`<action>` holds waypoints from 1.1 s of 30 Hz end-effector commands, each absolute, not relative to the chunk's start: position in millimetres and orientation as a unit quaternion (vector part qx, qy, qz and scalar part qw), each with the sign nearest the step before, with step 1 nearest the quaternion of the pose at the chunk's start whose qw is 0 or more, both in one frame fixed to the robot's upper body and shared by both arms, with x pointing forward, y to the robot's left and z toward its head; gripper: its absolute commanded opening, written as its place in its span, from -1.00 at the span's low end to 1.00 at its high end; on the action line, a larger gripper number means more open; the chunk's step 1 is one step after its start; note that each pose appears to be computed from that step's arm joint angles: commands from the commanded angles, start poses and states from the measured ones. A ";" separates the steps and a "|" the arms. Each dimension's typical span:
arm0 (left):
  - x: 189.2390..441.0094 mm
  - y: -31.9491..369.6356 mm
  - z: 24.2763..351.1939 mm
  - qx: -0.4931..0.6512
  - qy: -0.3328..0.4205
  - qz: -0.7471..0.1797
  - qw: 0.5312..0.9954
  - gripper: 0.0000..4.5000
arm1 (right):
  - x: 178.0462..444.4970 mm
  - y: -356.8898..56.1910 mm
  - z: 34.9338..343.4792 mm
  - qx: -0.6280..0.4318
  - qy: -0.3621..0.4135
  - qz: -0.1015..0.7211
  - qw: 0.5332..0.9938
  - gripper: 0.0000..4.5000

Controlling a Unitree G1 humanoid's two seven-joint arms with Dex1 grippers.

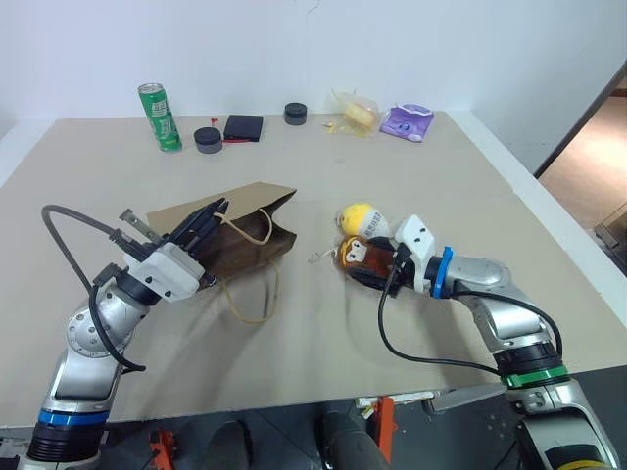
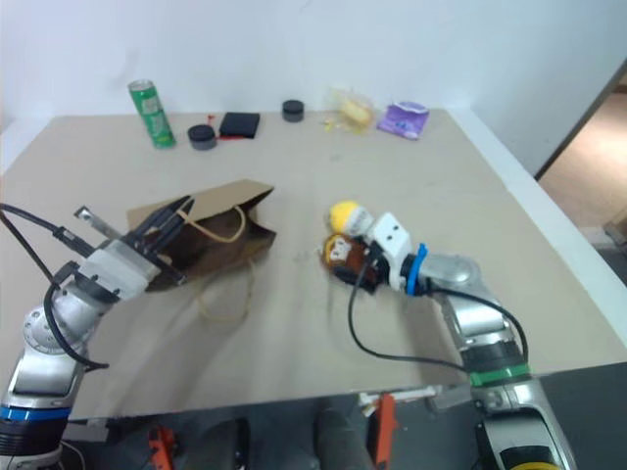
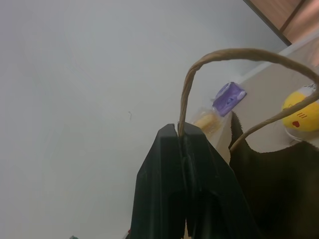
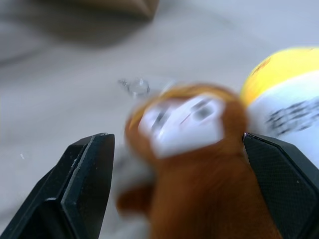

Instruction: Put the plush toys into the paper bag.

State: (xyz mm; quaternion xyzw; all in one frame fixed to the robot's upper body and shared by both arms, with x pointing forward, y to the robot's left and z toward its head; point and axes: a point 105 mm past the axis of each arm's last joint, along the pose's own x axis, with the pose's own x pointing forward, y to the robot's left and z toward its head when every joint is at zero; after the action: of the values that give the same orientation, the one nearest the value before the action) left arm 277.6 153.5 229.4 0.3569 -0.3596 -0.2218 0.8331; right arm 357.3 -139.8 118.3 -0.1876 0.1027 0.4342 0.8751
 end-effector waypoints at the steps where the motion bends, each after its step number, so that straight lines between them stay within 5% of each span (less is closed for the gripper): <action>1: 274.6 153.0 239.1 0.358 -0.378 -0.221 0.825 -1.00 | 364.2 -146.1 124.2 -0.220 0.093 0.420 0.876 0.62; 7: 276.2 152.8 240.5 0.358 -0.379 -0.223 0.823 -1.00 | 364.7 -143.4 142.1 -0.193 0.052 0.425 0.883 -0.55; 9: 276.3 152.6 240.4 0.358 -0.379 -0.225 0.823 -1.00 | 358.1 -136.4 159.4 -0.165 0.010 0.447 0.879 -0.79; 18: 278.1 151.9 240.4 0.356 -0.378 -0.227 0.824 -1.00 | 305.8 -58.2 210.4 -0.095 -0.037 0.577 0.810 -0.84; 33: 272.4 146.0 251.6 0.340 -0.391 -0.217 0.827 -1.00 | 333.3 48.3 194.6 -0.123 0.001 0.574 0.809 -0.84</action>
State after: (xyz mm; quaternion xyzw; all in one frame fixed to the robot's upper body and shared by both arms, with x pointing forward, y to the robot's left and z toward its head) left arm 279.9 150.2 237.8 0.3461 -0.3623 -0.2235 0.8361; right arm 329.2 41.0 184.4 -0.1116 0.0209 0.5812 0.8058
